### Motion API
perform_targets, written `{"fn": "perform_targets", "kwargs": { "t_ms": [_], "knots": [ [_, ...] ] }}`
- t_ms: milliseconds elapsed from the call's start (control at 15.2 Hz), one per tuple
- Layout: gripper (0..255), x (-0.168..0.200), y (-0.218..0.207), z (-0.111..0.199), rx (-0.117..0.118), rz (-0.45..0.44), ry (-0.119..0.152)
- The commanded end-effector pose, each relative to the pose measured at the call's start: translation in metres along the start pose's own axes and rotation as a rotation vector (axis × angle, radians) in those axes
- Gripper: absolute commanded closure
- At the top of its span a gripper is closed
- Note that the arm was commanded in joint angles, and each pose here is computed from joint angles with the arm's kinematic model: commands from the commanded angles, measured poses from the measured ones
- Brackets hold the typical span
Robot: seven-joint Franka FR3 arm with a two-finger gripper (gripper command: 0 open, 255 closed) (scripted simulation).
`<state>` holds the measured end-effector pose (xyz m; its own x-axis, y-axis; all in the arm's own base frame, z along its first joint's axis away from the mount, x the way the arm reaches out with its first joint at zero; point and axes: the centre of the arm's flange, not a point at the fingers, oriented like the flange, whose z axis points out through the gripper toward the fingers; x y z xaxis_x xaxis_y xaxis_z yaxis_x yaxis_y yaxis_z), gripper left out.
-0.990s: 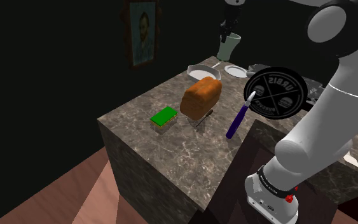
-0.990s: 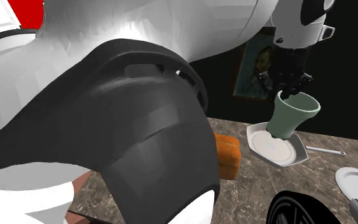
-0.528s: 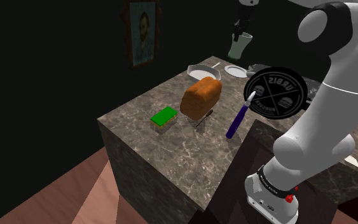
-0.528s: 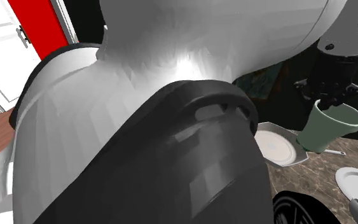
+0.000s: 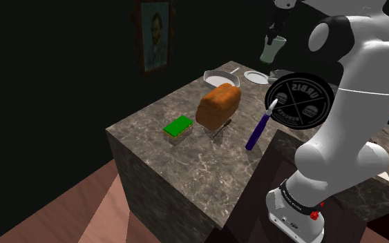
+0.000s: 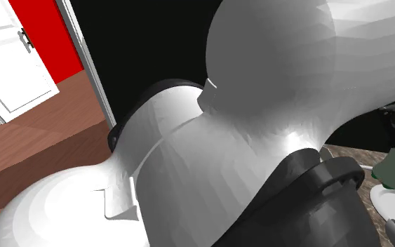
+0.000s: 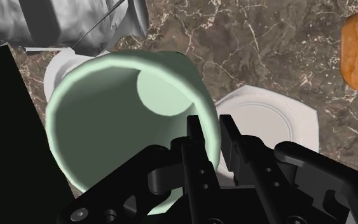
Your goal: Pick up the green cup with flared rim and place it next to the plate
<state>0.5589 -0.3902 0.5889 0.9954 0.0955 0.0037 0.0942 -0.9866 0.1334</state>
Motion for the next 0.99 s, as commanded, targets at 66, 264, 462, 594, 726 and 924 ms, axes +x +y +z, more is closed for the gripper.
{"fn": "perform_targets", "kwargs": {
  "t_ms": [66,264,462,594,726,924],
  "knots": [
    [255,-0.002,0.007,0.013,-0.001,-0.002,0.002],
    [255,-0.002,0.005,0.028,-0.001,-0.002,0.002],
    [255,-0.002,0.003,0.044,-0.001,-0.002,0.002],
    [255,-0.002,0.002,0.055,-0.001,-0.002,0.002],
    [255,-0.002,0.0,0.065,-0.001,-0.002,0.002],
    [255,-0.002,-0.002,0.081,-0.001,-0.002,0.002]
  ]
}}
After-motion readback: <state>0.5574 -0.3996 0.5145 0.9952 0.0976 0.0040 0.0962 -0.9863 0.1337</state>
